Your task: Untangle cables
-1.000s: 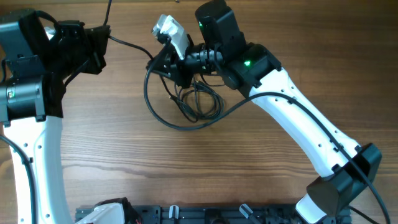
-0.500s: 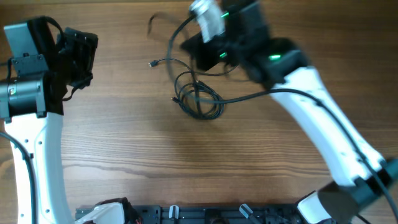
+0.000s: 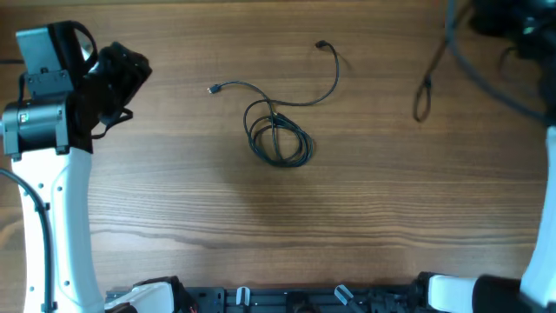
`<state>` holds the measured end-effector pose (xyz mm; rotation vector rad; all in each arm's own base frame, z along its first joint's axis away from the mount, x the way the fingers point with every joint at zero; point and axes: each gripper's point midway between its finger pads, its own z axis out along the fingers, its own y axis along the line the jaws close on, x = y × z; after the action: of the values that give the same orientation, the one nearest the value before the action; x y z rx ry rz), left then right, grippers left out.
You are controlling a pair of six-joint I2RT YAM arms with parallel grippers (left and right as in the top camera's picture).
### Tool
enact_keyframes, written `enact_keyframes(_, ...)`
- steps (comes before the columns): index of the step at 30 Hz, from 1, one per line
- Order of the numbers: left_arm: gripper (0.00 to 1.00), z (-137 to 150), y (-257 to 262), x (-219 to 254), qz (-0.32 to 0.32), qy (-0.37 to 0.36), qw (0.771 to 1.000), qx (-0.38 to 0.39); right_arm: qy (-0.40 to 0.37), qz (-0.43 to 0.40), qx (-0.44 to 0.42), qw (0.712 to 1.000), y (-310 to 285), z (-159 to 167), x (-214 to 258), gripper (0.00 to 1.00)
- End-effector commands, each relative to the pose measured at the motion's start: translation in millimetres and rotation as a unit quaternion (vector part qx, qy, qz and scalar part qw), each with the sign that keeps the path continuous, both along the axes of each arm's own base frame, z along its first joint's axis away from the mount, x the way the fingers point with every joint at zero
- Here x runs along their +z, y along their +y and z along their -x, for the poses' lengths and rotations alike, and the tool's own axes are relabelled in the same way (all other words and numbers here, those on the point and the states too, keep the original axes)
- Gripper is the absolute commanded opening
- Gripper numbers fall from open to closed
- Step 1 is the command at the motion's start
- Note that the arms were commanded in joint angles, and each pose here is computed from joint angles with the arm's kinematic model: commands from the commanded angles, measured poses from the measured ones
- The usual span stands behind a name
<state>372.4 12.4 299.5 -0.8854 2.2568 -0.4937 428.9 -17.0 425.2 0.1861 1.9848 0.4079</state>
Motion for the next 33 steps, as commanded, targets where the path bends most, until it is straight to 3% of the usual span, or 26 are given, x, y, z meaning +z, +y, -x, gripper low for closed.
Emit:
enact_keyframes(1, 0.66, -1.5, -25.9, -0.9, -0.029, -0.007, 0.996, -0.078, 0.021, 0.016, -0.032, 0.999, -40.5, -12.0, -20.9, 0.04)
enact_keyframes(10, 0.64, 4.3, -85.1, 0.2, -0.036, -0.014, 0.986, -0.165, 0.123, -0.001, -0.153, 0.981, -150.2, -39.2, -113.1, 0.04)
enact_keyframes(16, 0.65, 7.2, -109.3, 2.4, -0.037, -0.022, 0.980, -0.196, 0.188, -0.069, -0.322, 0.925, -239.0, -14.8, -167.9, 0.04)
enact_keyframes(20, 0.65, 7.0, -114.8, 3.8, -0.037, -0.027, 0.978, -0.202, 0.188, -0.095, -0.374, 0.903, -280.6, 9.4, -174.2, 0.04)
enact_keyframes(26, 0.65, 6.6, -114.9, 4.3, -0.037, -0.028, 0.978, -0.203, 0.199, -0.080, -0.372, 0.903, -289.8, 13.3, -185.0, 0.04)
enact_keyframes(31, 0.65, 6.6, -114.9, 4.2, -0.037, -0.028, 0.978, -0.202, 0.233, -0.092, -0.365, 0.897, -292.1, 6.2, -222.1, 0.04)
enact_keyframes(33, 0.65, 6.6, -114.9, 4.2, -0.037, -0.028, 0.978, -0.202, 0.236, -0.096, -0.311, 0.916, -278.4, -9.3, -233.6, 0.05)
